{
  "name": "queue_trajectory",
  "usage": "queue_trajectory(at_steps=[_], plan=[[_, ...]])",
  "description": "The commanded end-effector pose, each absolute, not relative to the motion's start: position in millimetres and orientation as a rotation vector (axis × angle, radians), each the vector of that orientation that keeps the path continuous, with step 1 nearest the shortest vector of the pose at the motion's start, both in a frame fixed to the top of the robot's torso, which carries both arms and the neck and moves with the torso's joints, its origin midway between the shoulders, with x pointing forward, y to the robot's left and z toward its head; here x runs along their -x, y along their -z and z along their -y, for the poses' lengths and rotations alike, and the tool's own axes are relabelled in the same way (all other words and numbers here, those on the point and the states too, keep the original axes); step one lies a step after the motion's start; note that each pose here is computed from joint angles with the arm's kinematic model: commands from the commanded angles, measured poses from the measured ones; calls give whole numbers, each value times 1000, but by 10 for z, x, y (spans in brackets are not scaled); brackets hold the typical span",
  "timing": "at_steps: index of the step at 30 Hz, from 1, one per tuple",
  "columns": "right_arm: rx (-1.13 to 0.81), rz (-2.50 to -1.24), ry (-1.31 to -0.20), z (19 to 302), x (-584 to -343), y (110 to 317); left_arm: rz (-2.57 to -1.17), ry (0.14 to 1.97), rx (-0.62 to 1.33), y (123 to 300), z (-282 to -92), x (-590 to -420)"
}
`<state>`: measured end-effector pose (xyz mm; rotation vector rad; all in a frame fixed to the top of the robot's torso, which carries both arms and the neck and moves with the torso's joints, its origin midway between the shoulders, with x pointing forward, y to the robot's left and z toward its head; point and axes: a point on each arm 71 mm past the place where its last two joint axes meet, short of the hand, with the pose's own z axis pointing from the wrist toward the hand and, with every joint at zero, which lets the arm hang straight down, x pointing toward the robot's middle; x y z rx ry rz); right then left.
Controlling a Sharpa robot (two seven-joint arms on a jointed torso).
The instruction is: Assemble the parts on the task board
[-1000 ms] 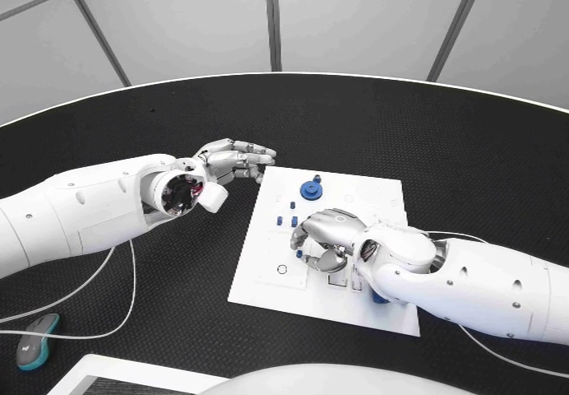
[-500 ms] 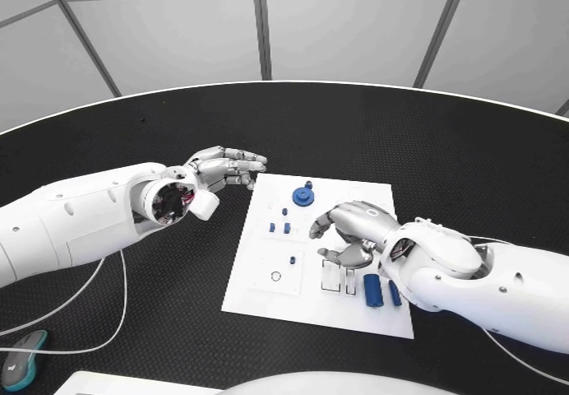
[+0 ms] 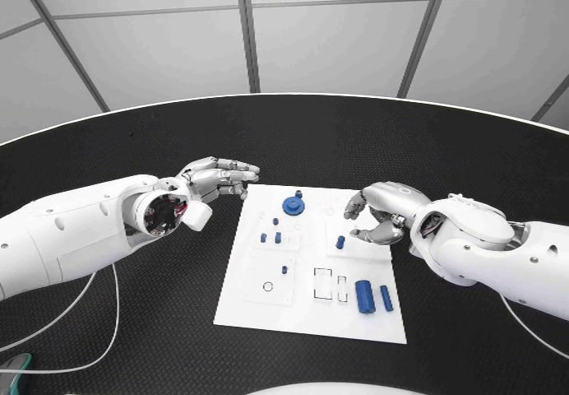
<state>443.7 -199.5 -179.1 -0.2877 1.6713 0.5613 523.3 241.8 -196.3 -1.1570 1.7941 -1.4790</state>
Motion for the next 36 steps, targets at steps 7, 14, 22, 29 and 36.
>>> queue_trajectory(at_steps=[7, 14, 22, 29, 36], plan=[[326, -1692, -538, 1952, -4498, 1852, -1793, 1477, 1159, 1963, -2433, -5229], [349, -1718, -545, 1874, -4514, 1941, -1793, 1477, 1159, 1962, -2435, -5225], [369, -1758, -554, 1800, -4505, 2075, -1793, 1478, 1158, 1961, -2432, -5221], [377, -1772, -559, 1766, -4505, 2128, -1794, 1479, 1158, 1961, -2431, -5220], [383, -1778, -559, 1750, -4511, 2159, -1794, 1477, 1159, 1960, -2435, -5218]])
